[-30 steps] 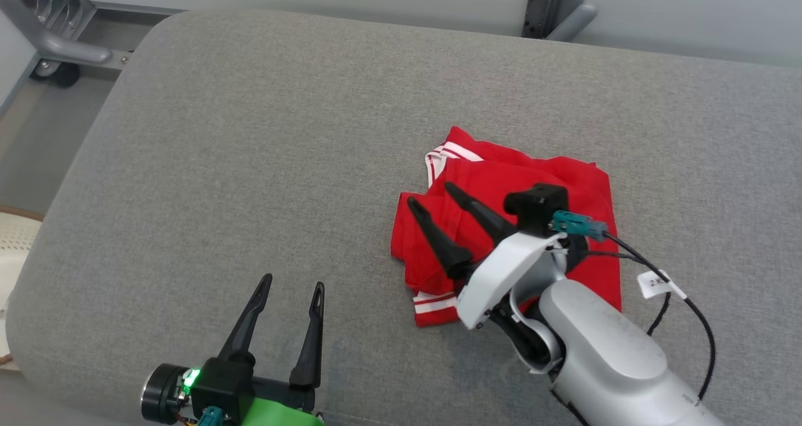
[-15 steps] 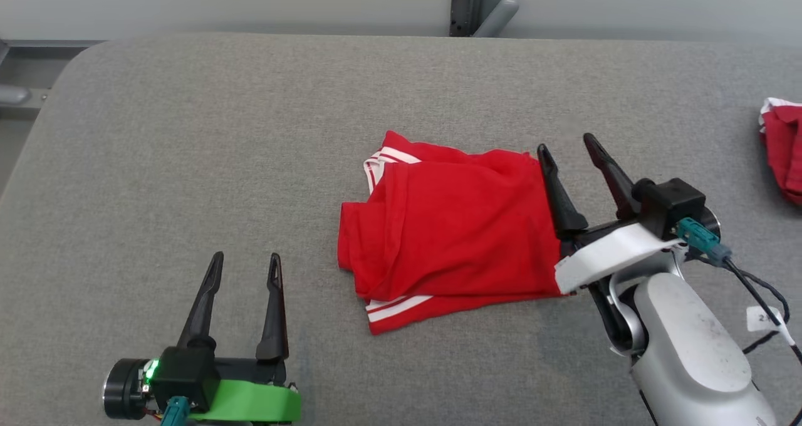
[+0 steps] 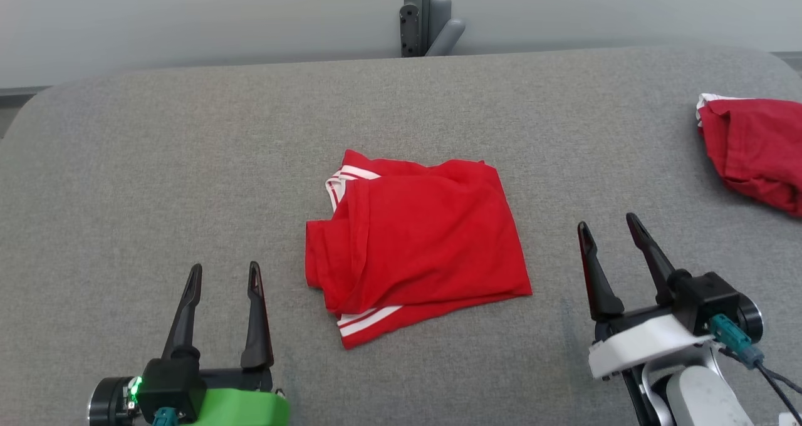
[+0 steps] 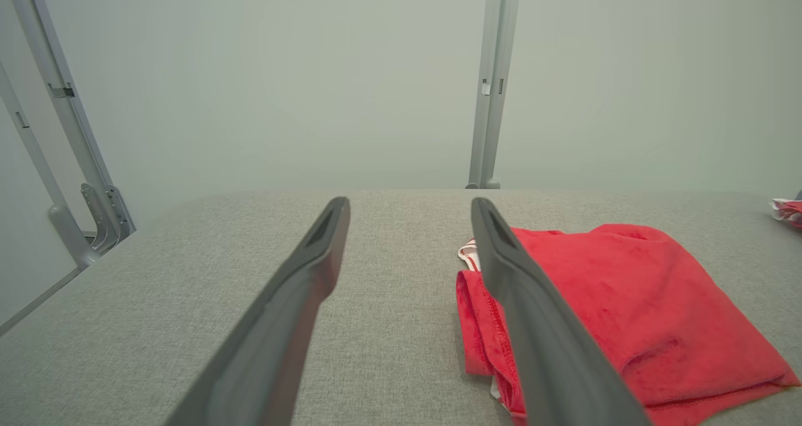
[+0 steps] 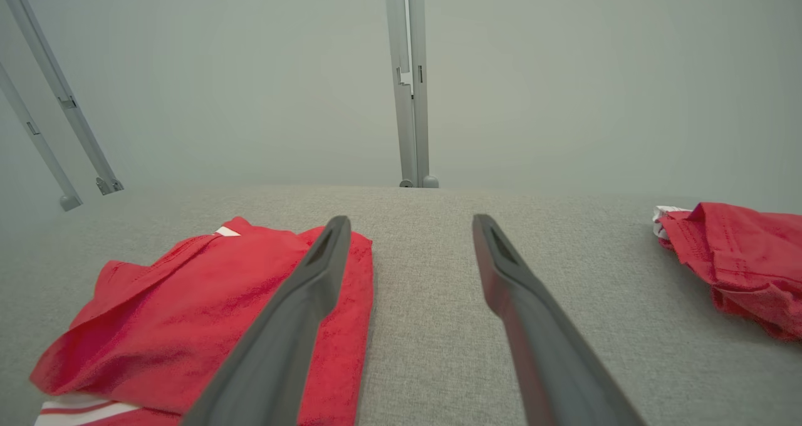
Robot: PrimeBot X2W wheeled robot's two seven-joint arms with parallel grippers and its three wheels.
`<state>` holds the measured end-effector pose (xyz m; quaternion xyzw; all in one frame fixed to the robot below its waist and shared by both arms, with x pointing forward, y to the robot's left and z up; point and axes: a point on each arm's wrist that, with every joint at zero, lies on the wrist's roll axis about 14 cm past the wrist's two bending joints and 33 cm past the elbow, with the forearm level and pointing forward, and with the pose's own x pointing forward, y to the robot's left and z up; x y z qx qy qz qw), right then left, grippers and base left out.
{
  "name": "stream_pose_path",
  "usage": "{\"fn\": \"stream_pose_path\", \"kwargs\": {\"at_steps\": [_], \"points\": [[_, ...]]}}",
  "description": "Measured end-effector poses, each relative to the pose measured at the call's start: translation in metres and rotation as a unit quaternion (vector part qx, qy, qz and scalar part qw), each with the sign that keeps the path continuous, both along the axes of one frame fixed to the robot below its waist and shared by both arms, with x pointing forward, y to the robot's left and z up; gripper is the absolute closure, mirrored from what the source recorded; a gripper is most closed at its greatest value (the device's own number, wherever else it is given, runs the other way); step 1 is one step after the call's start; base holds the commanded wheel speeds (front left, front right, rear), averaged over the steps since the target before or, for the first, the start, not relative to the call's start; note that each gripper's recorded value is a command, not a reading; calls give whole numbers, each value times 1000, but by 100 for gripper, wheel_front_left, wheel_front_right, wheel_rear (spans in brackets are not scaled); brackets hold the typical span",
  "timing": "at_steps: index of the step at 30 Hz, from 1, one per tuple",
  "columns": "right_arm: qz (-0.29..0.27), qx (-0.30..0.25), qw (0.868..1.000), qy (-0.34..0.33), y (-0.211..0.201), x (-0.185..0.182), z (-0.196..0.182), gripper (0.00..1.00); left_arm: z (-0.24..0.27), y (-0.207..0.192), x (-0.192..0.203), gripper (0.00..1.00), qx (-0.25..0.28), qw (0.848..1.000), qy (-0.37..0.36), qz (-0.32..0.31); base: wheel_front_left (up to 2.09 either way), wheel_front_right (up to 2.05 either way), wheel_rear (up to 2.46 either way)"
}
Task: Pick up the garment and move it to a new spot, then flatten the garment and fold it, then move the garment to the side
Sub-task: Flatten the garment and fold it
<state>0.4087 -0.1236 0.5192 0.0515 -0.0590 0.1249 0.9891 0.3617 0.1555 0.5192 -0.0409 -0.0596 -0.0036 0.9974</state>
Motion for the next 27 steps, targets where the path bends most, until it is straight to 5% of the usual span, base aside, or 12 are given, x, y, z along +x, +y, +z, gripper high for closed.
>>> {"fn": "stream_pose_path", "kwargs": {"at_steps": [15,27], "points": [[-34,-8,999,10,-22,-68,-7,0,3,9,-39,0,16,1000,-6,14,0,0,0],[-32,-8,999,9,-20,-79,-7,0,-3,6,-50,0,25,1000,1,2,0,0,0]]}}
